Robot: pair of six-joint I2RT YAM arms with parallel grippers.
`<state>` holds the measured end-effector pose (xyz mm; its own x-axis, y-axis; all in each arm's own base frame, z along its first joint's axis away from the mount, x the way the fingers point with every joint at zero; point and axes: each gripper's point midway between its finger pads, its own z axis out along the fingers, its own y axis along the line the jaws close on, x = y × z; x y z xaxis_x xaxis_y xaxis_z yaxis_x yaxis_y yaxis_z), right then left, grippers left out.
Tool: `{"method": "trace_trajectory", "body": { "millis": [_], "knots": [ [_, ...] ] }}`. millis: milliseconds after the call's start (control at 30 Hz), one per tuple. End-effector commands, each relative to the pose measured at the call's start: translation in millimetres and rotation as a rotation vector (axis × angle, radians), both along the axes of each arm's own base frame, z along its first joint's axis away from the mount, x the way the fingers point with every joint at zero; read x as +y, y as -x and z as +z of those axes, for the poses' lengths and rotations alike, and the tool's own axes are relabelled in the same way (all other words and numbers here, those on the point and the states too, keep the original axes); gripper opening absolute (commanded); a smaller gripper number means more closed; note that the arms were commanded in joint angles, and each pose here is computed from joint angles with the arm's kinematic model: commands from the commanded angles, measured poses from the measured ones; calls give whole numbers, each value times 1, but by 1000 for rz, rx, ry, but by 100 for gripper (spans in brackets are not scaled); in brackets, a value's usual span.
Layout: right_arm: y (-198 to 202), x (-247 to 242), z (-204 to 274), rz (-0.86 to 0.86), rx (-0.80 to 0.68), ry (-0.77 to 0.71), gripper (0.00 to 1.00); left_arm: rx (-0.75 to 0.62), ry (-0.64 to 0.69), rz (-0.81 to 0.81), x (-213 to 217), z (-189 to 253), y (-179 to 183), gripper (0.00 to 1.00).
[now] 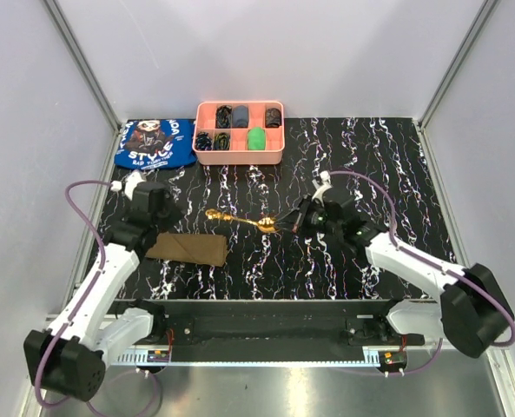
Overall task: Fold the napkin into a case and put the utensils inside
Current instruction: Insert the spoon into the folded napkin.
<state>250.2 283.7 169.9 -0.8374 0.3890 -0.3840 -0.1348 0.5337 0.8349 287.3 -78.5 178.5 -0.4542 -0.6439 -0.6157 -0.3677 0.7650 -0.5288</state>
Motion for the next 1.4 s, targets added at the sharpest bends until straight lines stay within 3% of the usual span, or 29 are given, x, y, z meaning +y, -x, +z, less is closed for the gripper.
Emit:
{"method": "trace_trajectory", "body": {
  "millis": [0,67,133,300,533,900,1367],
  "knots": [
    [-8,21,5,33,-52,57,0,253,-83,138,55,-61,29,23],
    [-10,33,2,44,-60,73,0,279,2,155,62,-73,24,6],
    [-11,44,-5,71,-63,94,0,270,46,178,73,-76,15,0],
    [-19,71,-4,112,-95,148,0,291,53,203,91,-84,-3,0],
    [-34,98,-21,108,-98,235,0,376,62,307,128,-106,3,0],
    [-33,124,-63,166,-49,344,0,424,71,332,131,-120,7,0],
    [-30,147,-78,186,-27,331,0,449,85,336,128,-130,14,0]
  ]
}}
